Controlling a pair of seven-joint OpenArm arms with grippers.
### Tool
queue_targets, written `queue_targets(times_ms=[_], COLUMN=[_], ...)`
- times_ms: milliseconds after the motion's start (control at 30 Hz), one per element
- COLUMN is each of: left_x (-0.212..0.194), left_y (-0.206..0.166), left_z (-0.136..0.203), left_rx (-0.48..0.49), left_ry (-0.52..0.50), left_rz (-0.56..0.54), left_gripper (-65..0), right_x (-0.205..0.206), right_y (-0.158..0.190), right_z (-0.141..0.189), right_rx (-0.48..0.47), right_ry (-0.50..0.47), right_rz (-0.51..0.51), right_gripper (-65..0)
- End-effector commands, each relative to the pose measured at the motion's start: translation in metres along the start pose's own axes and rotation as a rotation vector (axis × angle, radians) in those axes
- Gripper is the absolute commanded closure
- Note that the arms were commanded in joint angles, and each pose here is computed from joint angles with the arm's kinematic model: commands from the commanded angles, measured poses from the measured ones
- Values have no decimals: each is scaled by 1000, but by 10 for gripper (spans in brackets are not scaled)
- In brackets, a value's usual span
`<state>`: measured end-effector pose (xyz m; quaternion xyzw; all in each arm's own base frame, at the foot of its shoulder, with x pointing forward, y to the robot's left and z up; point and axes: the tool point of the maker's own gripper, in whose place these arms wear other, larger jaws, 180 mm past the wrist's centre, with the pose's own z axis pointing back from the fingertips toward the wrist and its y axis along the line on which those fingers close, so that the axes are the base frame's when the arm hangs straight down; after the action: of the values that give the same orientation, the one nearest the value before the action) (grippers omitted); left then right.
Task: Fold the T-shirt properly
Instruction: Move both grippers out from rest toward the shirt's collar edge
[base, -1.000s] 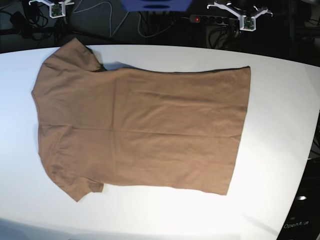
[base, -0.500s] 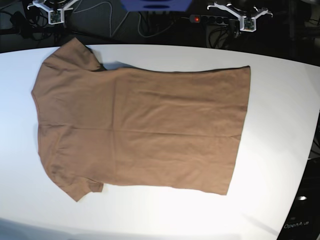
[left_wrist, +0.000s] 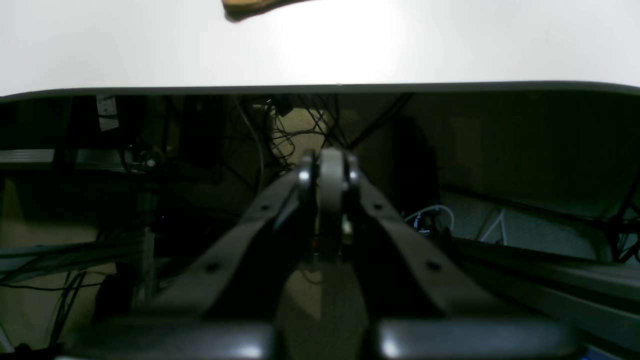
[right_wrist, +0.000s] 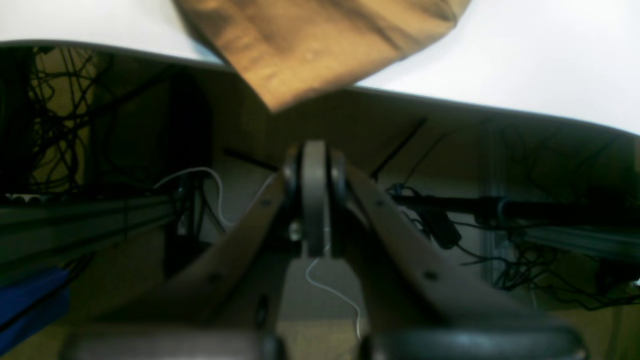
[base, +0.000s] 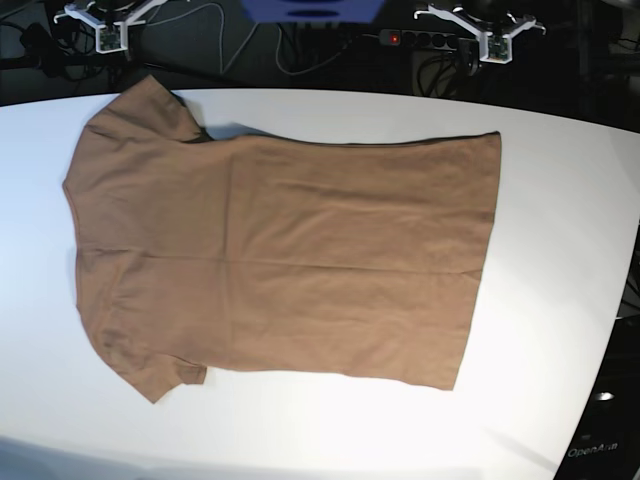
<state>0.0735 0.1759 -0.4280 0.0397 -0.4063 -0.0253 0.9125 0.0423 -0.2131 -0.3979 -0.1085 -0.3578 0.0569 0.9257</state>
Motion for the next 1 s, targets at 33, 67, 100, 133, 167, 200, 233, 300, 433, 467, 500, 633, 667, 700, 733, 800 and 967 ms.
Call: queue_targets(times_ms=[33,67,100,133,167,200,233,300,433,467,500,633,667,700,733,800,967], left_x=[6,6,6,6,6,6,6,6,6,6,6,5,5,5,5,4,4], left_y=[2,2,2,2,2,2,2,2,2,2,2,2,2,2,2,2,2], left_z=[3,3,3,3,3,3,3,3,3,3,3,4,4,4,4,4,4], left_rx=[4,4,4,4,4,4,4,4,4,4,4,4,4,4,4,4,4], left_ry=[-28,-28,-28,-28,-28,-28,-28,-28,-28,-28,-28,-26,-24,-24,-24,-23,-23], left_rz=[-2,-2,-2,-2,-2,-2,-2,-2,-2,-2,-2,-2,-2,-2,-2,-2,-2], left_gripper=[-7,-7,-7,-7,-7,-7,-7,-7,-7,-7,-7,-7,-7,-7,-7,-7,-7], right_x=[5,5,4,5,5,5,8,10,9,9,8,0,-1,-3,-4,-5,-4], right_y=[-4,-5,-7,-8,-8,-8,-8,-9,-9,-9,-9,-10,-9,-8,-5,2,6], right_z=[4,4,4,4,4,4,2,-1,-1,-1,-1,-5,-5,-6,-7,-7,-7], right_rx=[-8,-11,-17,-21,-23,-23,-25,-28,-23,-23,-23,-27,-26,-21,-6,36,60], right_ry=[-19,-19,-19,-21,-22,-22,-29,-35,-33,-31,-27,31,43,54,64,71,66], right_rz=[6,6,6,4,3,3,1,-1,4,4,4,-1,-3,-2,-1,6,11], right_gripper=[-12,-17,-26,-26,-23,-23,-23,-23,-29,-32,-41,-110,-125,-145,-174,-242,-457])
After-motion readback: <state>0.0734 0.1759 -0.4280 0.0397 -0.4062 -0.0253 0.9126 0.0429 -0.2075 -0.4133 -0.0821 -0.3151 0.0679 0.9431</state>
